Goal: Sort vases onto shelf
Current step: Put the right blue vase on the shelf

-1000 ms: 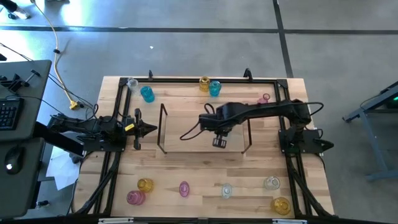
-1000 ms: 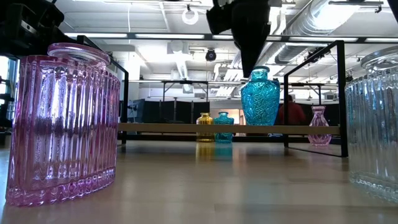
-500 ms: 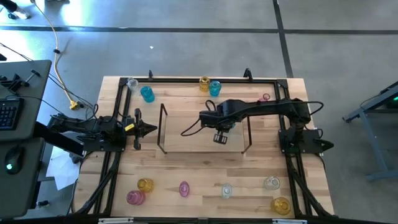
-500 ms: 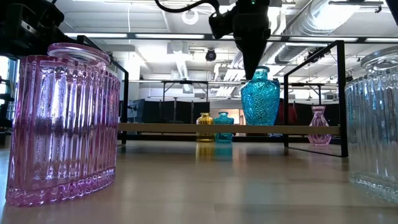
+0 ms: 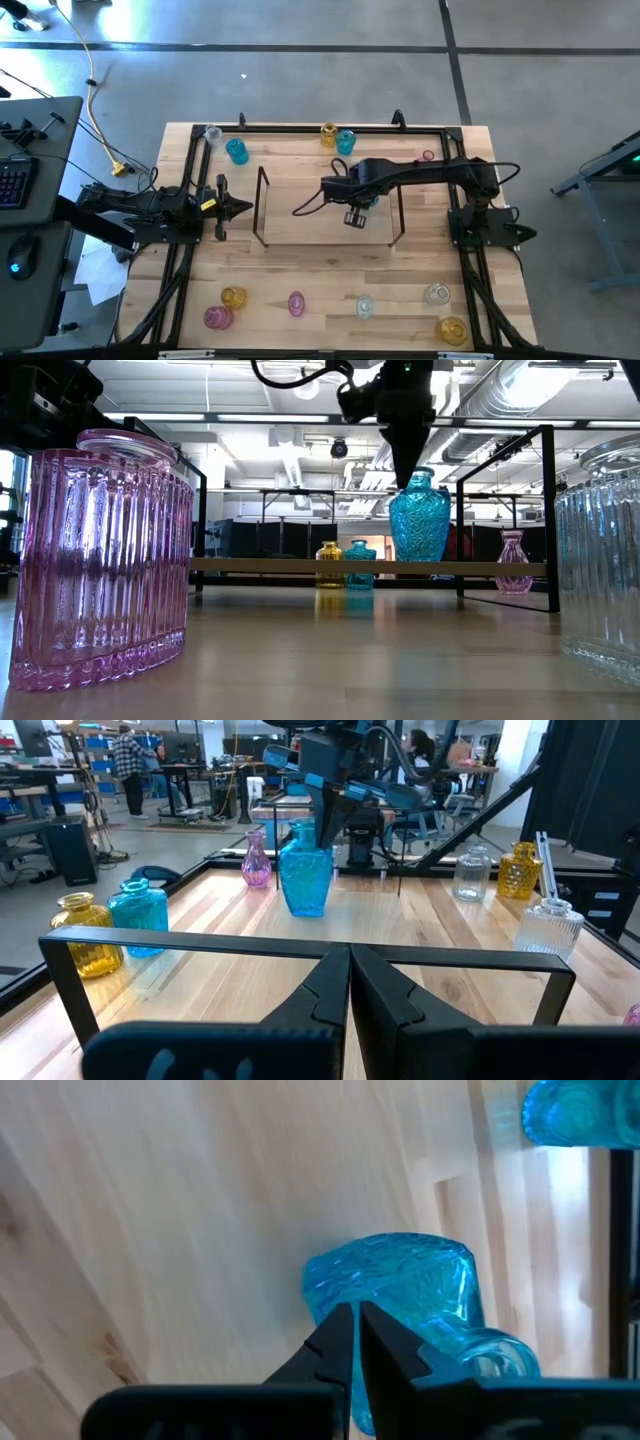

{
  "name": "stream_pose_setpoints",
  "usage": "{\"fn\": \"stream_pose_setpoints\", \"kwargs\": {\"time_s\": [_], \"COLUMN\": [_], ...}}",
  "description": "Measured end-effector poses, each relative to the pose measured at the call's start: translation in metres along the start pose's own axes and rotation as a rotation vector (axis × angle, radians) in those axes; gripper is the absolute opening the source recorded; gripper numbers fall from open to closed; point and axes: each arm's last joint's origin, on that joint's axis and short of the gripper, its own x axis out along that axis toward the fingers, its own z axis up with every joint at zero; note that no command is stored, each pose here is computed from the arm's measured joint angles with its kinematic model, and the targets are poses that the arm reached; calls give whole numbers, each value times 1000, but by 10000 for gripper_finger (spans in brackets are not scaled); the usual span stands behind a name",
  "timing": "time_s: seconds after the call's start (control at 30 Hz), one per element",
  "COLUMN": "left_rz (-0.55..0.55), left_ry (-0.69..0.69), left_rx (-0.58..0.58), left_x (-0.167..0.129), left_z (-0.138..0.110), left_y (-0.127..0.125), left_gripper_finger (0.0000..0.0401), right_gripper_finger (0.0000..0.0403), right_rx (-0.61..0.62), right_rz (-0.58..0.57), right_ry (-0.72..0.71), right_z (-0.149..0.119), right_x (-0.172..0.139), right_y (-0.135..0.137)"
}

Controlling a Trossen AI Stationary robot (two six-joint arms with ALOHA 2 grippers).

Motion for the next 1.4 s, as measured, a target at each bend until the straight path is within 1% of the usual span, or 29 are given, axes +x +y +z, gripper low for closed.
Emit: {"fn": "stream_pose_setpoints", "kwargs": {"time_s": [0.13, 0.6, 1.4], "left_rz": [0, 0, 0], "left_ry": [0, 0, 0], "left_rx": [0, 1, 0], "left_x": [0, 0, 0], "left_z": [0, 0, 0], "left_y": [0, 0, 0], "left_gripper_finger": [5, 5, 5], "right_gripper_finger": [7, 7, 7], "right_rx": [8, -3, 6], "right_rz": [-26, -40, -82], "right_ry": [-5, 46, 26], "right_z": [0, -5, -4], "right_x": [0, 0, 0], "right_y": [-1, -4, -5]}}
